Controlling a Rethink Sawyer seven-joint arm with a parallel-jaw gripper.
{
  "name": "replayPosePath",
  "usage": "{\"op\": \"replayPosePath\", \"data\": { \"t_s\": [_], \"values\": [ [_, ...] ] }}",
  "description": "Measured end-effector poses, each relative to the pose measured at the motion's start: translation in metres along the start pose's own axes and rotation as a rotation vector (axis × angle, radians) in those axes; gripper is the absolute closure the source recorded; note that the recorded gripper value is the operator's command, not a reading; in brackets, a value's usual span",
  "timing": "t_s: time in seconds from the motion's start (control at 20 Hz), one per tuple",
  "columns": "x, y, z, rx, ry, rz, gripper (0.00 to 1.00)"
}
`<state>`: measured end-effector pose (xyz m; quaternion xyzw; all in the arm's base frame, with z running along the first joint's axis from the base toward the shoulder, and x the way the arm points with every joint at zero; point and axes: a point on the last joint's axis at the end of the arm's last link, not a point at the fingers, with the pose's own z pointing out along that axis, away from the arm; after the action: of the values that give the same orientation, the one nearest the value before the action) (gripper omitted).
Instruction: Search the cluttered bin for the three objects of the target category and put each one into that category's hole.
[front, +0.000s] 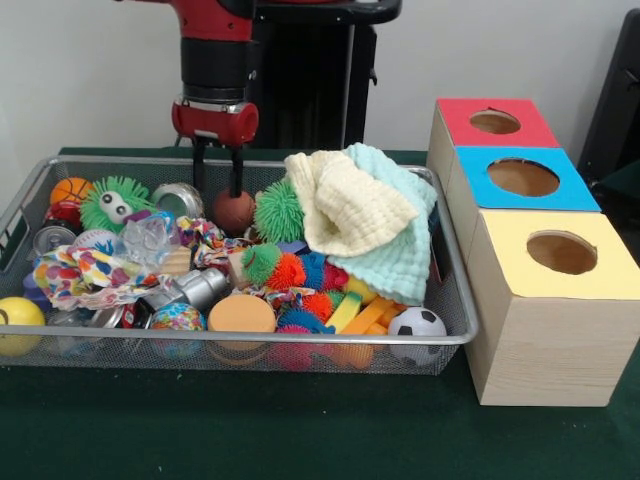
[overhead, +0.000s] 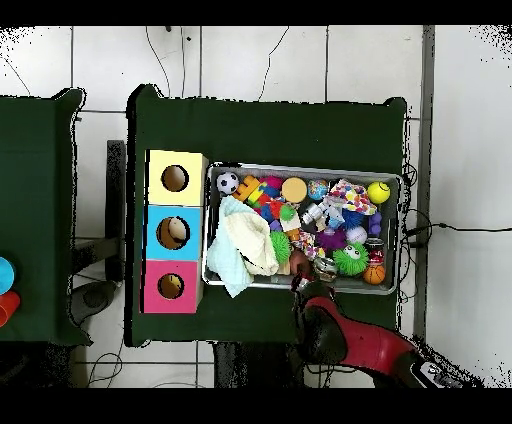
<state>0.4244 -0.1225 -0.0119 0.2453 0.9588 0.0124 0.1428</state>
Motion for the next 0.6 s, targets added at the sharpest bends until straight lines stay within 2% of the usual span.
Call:
{"op": "replayPosePath", "data": {
  "t_s": [0.3, 0.6],
  "values": [
    [0.010, 0.010, 0.001, -0.063, 0.030, 0.046, 0.00],
    [0.023, 0.029, 0.002, -0.107, 0.061, 0.049, 0.00]
  ]
}}
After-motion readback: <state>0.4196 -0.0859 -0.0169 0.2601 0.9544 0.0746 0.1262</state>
